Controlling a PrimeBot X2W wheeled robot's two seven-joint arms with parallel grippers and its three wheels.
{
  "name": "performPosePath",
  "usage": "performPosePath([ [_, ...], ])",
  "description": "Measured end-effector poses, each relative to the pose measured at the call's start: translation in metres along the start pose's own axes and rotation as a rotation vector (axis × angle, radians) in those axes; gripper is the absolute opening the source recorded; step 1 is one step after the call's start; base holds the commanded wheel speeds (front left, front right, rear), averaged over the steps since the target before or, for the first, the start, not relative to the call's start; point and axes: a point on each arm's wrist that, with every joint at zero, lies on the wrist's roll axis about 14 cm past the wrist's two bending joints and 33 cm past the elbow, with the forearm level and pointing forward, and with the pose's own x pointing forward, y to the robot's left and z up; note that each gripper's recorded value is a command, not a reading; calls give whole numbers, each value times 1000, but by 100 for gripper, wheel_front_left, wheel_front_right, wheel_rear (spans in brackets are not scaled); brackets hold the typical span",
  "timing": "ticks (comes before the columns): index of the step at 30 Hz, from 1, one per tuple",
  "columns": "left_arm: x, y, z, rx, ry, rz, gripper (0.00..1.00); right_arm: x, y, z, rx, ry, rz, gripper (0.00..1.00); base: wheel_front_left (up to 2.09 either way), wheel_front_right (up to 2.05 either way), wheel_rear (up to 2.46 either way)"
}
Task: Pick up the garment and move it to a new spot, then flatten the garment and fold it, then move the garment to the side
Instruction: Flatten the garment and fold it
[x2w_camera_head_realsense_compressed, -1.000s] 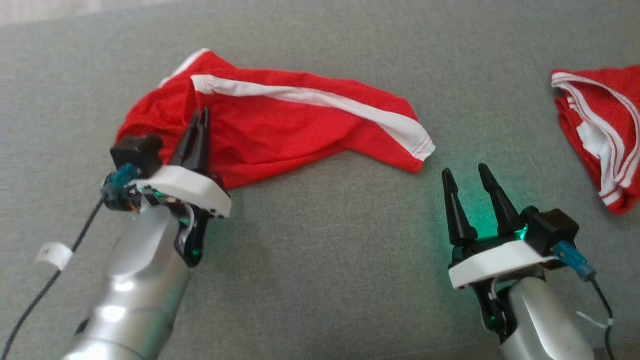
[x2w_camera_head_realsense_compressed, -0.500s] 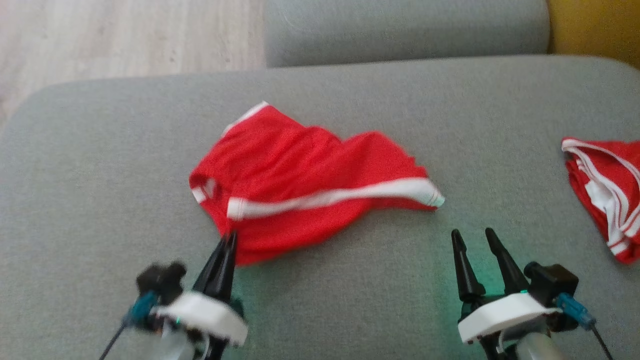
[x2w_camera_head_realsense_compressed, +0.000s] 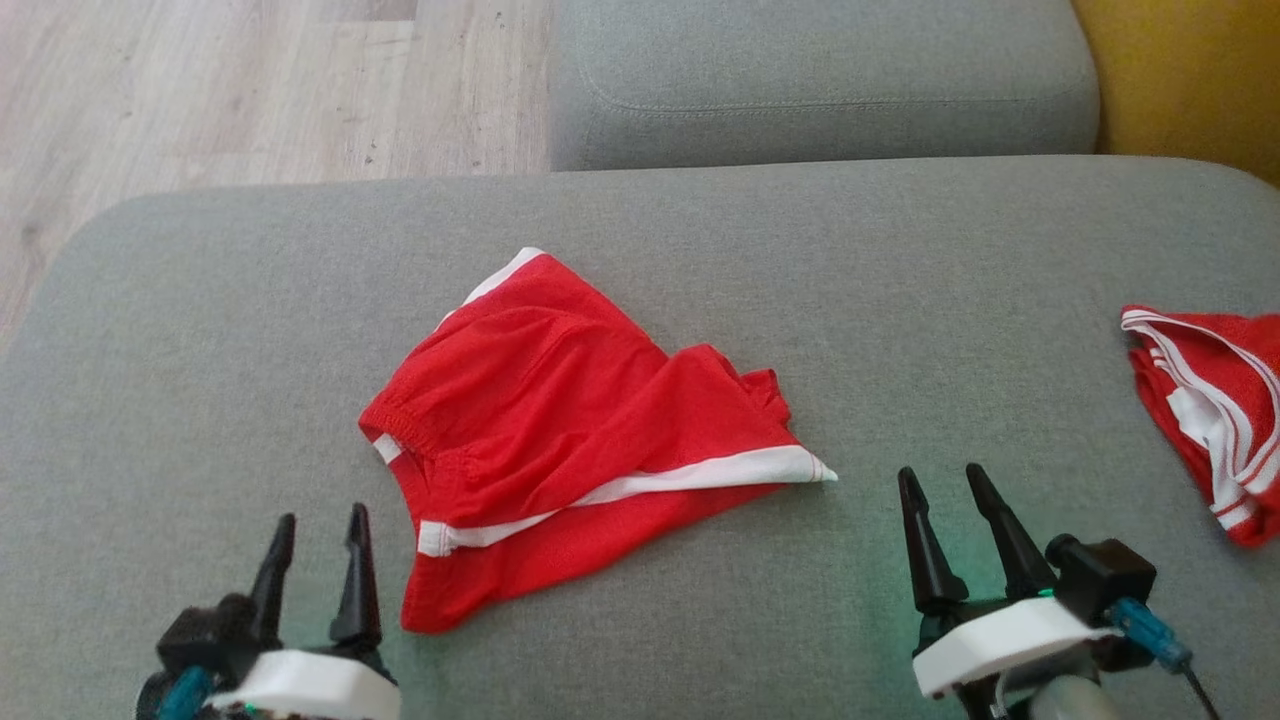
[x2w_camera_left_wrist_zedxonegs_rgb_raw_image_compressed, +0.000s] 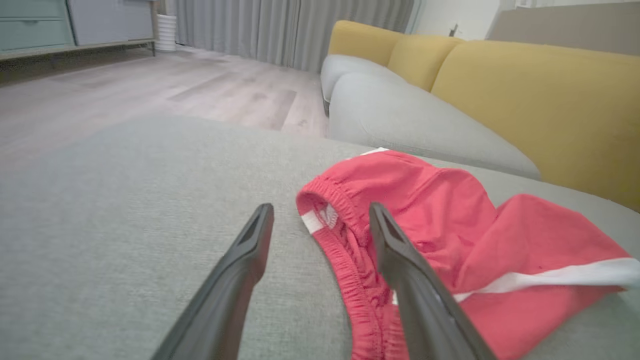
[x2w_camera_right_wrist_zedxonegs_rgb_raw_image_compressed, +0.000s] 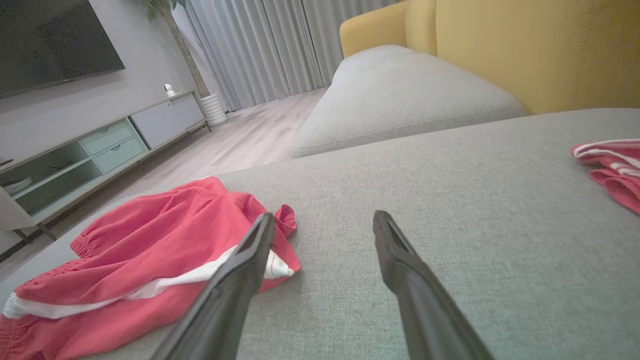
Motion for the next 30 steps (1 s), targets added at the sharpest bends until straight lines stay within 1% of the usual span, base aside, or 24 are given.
performPosePath([
  [3,-7,0,2,13,-23,21,100,1,2,8,-5,-25,6,100,0,0,0],
  [8,-20,-11,-19,-23,22,1,100,0,4,9,-18,-29,12,100,0,0,0],
  [22,-13,-15,-22,4,32,-28,100,-3,-1,4,-16,-13,-2,100,0,0,0],
  [26,-9,-27,-24,-4,39,-67,100,-3,-2,2,-15,-7,-6,100,0,0,0],
  [30,-6,-52,-40,-32,96,-142,100,-3,-2,-1,-13,2,-5,100,0,0,0],
])
